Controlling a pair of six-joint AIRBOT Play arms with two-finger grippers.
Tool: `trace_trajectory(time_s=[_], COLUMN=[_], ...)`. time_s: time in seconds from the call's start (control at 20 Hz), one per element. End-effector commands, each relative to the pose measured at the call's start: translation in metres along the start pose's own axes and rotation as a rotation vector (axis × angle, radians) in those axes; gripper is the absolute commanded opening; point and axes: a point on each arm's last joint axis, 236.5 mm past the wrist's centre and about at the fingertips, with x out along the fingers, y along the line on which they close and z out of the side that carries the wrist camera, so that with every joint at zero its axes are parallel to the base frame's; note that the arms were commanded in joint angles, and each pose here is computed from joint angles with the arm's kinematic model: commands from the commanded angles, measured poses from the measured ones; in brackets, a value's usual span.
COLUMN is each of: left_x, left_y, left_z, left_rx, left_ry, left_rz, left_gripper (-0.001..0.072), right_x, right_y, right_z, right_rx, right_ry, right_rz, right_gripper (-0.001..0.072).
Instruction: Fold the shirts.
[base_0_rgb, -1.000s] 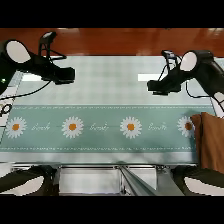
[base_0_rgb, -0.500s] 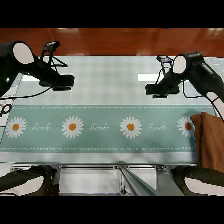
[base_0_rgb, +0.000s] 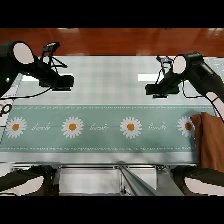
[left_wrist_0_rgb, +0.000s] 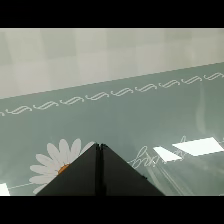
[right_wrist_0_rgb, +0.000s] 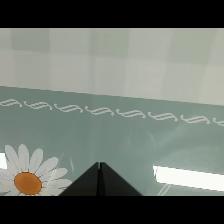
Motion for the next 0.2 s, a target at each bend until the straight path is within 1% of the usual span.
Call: trace_trajectory(time_s=[0.0, 0.15], left_x=[0.0000, 0.0000], left_y=[-0.0002, -0.0002], left_z=[0.0001, 0.0001], left_rx=[0.002, 0.002], left_ry=[0.000, 0.000], left_rz=[0.000, 0.000], left_gripper=[0.0016, 0.0016], right_x=[-0.0001, -0.0001], right_y=[0.0005, 0.0004], right_z=[0.0000, 0.0000], right_rx=[-0.001, -0.001], right_ry=[0.000, 0.000], right_rz=[0.001, 0.001], right_gripper=[0.0021, 0.0021])
